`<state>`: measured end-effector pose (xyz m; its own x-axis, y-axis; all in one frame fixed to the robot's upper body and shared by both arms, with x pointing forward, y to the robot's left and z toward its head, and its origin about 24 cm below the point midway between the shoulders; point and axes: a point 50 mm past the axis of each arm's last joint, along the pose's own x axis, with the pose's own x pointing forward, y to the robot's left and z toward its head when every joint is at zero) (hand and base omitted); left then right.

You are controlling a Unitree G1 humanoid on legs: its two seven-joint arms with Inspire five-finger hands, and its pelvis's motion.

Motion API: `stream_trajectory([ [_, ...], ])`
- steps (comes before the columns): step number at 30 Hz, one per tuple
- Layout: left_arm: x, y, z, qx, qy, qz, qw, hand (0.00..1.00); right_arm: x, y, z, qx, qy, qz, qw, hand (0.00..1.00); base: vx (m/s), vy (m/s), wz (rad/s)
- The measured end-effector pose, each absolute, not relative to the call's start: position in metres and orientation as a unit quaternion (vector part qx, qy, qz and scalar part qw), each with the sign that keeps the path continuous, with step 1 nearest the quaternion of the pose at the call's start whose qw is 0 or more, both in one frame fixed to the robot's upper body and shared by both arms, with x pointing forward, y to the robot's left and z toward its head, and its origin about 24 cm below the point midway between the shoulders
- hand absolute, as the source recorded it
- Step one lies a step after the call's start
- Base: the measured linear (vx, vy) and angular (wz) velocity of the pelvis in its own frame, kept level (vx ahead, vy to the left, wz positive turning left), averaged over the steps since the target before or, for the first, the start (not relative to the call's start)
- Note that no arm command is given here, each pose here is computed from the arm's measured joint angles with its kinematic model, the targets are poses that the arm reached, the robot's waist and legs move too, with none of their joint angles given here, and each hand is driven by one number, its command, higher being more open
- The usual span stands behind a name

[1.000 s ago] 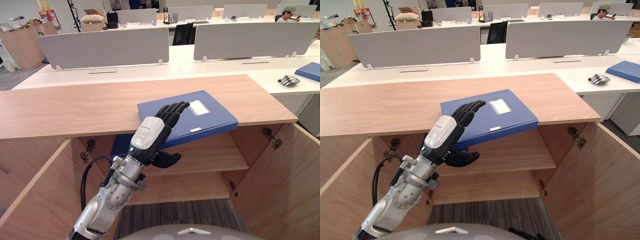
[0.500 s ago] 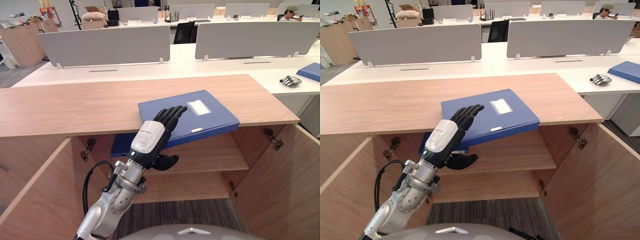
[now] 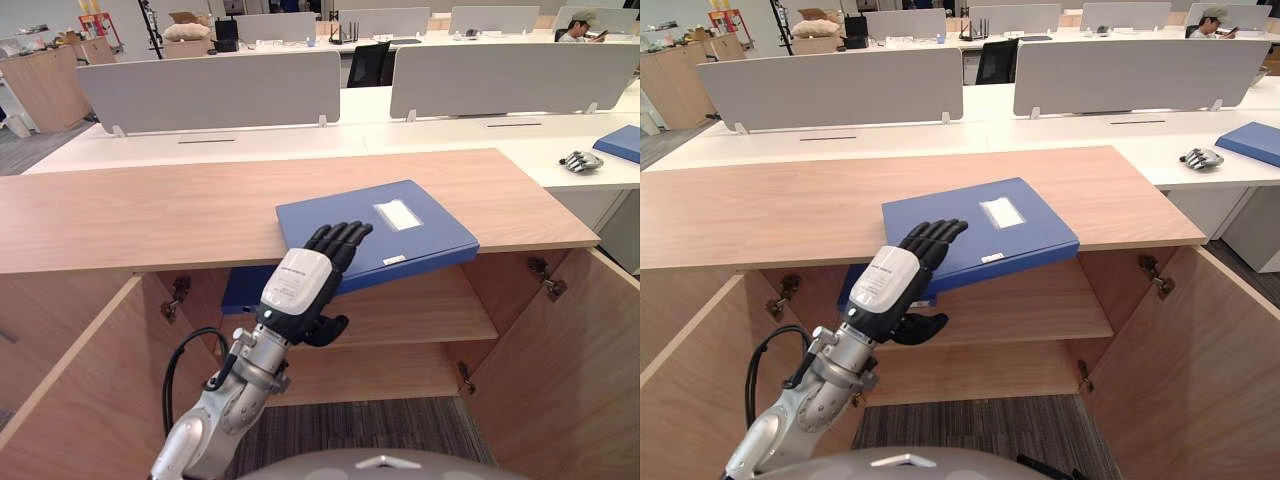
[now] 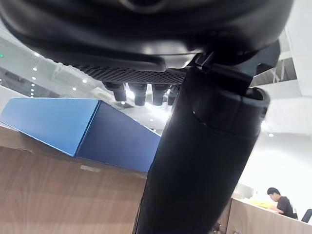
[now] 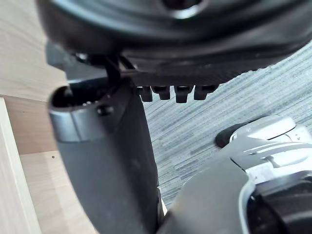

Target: Walk over to the cabinet, pick up the folder, carry it to the office cabinet, place the folder inside the office cabinet, then close the office cabinet door

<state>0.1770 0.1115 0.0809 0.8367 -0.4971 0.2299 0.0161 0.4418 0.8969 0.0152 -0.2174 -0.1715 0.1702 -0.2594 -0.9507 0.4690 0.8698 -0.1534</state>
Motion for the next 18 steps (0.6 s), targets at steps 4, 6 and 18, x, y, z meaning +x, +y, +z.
stream_trajectory([
  [4, 0.177, 0.112, 0.081, 0.513, -0.239, -0.157, 0.809, 0.0, 0.015, -0.217, -0.172, 0.091, 0.597, -0.239, 0.76, 1.0, 0.0, 0.0, 0.0],
  [6, 0.178, 0.113, 0.082, 0.514, -0.244, -0.148, 0.809, 0.0, 0.016, -0.217, -0.172, 0.098, 0.595, -0.241, 0.76, 1.0, 0.0, 0.0, 0.0],
  [18, 0.186, 0.132, 0.098, 0.54, -0.271, -0.07, 0.794, 0.0, 0.017, -0.217, -0.171, 0.111, 0.59, -0.245, 0.761, 1.0, 0.0, 0.0, 0.0],
])
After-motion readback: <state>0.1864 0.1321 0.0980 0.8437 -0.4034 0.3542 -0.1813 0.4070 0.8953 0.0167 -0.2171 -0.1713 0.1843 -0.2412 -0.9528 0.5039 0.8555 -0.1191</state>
